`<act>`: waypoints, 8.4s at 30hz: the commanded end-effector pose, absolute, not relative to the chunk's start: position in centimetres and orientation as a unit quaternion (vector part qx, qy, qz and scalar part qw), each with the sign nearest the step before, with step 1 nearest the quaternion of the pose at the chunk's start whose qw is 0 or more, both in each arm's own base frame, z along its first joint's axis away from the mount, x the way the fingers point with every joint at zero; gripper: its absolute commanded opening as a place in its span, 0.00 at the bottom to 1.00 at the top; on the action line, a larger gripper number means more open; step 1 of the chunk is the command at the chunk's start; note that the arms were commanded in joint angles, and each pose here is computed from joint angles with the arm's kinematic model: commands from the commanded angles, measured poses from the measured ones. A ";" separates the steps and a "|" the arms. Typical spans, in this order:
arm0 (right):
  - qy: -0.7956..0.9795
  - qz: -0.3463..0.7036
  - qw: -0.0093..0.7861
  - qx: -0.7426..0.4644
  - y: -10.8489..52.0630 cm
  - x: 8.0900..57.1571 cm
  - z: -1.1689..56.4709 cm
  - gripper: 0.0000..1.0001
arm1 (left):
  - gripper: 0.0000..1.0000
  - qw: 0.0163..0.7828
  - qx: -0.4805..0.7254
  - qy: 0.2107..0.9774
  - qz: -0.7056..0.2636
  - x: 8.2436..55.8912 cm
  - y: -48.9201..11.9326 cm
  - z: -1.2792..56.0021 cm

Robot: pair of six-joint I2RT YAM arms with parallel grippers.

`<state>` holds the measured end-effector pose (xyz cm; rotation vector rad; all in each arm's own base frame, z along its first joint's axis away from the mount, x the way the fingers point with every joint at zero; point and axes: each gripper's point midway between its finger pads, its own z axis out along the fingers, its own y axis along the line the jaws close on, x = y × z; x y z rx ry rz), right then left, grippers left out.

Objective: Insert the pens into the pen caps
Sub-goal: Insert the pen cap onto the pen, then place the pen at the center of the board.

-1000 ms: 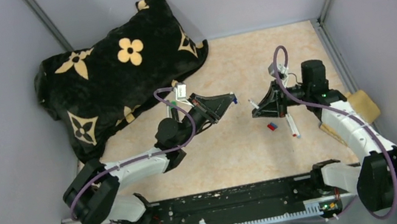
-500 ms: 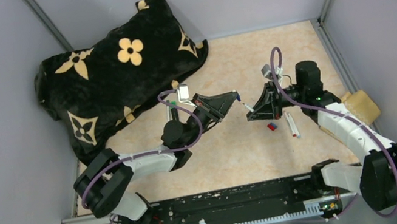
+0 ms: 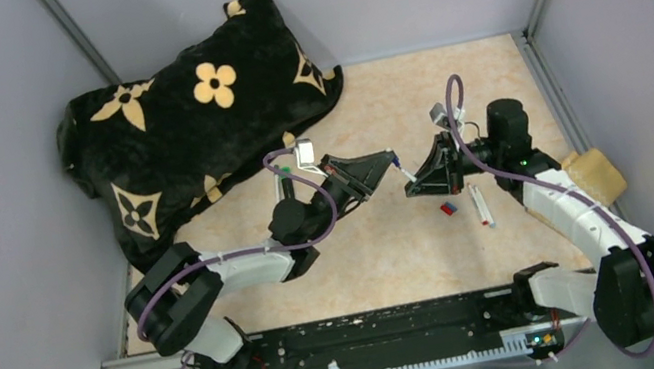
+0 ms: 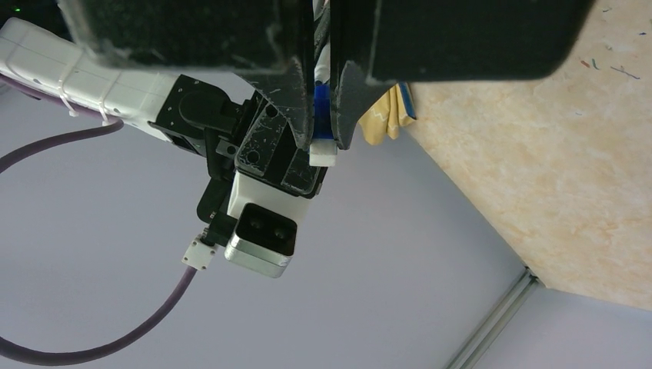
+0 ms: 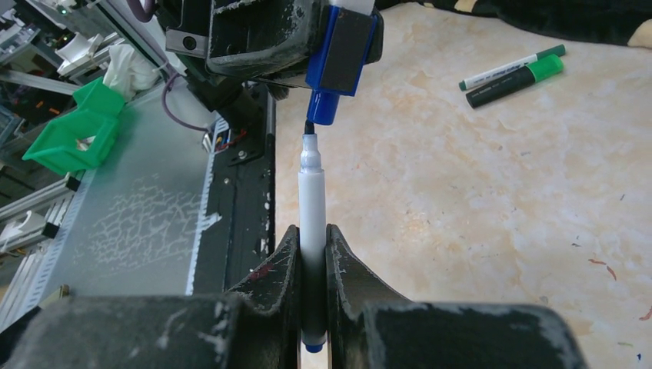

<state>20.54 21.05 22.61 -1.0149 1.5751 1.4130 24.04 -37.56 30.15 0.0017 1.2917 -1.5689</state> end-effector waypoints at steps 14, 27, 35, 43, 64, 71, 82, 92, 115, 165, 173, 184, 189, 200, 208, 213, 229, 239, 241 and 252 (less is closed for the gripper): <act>0.620 0.549 0.394 -0.399 21.4 21.0 22.6 0.00 | 0.00 0.543 -0.009 0.504 -0.672 23.7 -37.0 32.2; 0.622 0.549 0.395 -0.394 21.4 21.1 22.8 0.00 | 0.00 0.537 -0.007 0.512 -0.671 23.7 -37.3 31.5; 0.622 0.550 0.395 -0.393 21.4 21.0 22.9 0.00 | 0.00 0.534 -0.006 0.516 -0.670 23.8 -37.5 31.1; 0.621 0.550 0.396 -0.395 21.4 21.0 23.0 0.00 | 0.00 0.537 -0.007 0.517 -0.666 23.9 -37.4 31.0; 0.620 0.550 0.393 -0.399 21.4 20.9 23.0 0.00 | 0.00 0.548 -0.014 0.511 -0.662 24.0 -36.8 30.9; 0.627 0.546 0.395 -0.391 21.4 21.2 22.7 0.00 | 0.00 0.540 -0.014 0.507 -0.672 23.7 -37.0 31.1; 0.628 0.546 0.397 -0.388 21.4 21.3 22.7 0.00 | 0.00 0.533 -0.015 0.508 -0.677 23.6 -37.1 30.8; 0.628 0.547 0.396 -0.386 21.4 21.3 22.8 0.00 | 0.00 0.526 -0.015 0.510 -0.681 23.5 -37.3 30.6; 0.653 0.534 0.419 -0.336 21.4 23.3 23.9 0.00 | 0.00 0.529 0.002 0.521 -0.670 22.4 -39.5 28.9; 0.594 0.555 0.402 -0.421 21.8 21.2 23.1 0.00 | 0.77 0.516 0.027 0.583 -0.628 19.1 -36.5 26.8; 0.594 0.561 0.396 -0.419 21.8 21.0 22.9 0.00 | 0.64 0.541 0.049 0.563 -0.623 21.4 -38.6 27.3; 0.595 0.565 0.391 -0.417 21.9 21.0 22.9 0.00 | 0.41 0.544 0.057 0.555 -0.627 22.0 -40.0 27.6; 0.593 0.569 0.387 -0.417 22.0 20.8 22.9 0.00 | 0.25 0.544 0.056 0.560 -0.623 22.4 -40.3 27.3; 0.595 0.569 0.387 -0.415 22.0 20.9 22.7 0.13 | 0.00 0.549 0.045 0.564 -0.615 23.1 -39.8 27.1; 0.605 0.532 0.402 -0.435 21.7 21.5 21.8 0.64 | 0.00 0.537 0.030 0.607 -0.585 23.7 -37.0 24.2; 0.631 0.467 0.412 -0.462 20.7 22.4 20.3 0.70 | 0.00 0.496 0.018 0.691 -0.526 24.8 -34.6 19.6; 0.674 0.405 0.423 -0.450 18.8 24.6 17.7 0.71 | 0.00 0.375 0.034 0.915 -0.142 30.2 -20.6 5.8; 0.678 0.401 0.422 -0.449 18.6 24.7 17.5 0.71 | 0.04 0.313 0.048 0.948 -0.022 34.6 -16.8 2.5; 0.678 0.401 0.422 -0.449 18.6 24.7 17.5 0.71 | 0.08 0.301 0.047 0.952 -0.018 35.2 -16.6 2.2; 0.682 0.397 0.427 -0.441 18.0 25.1 17.6 0.71 | 0.35 0.302 0.041 0.952 -0.042 36.6 -16.9 3.1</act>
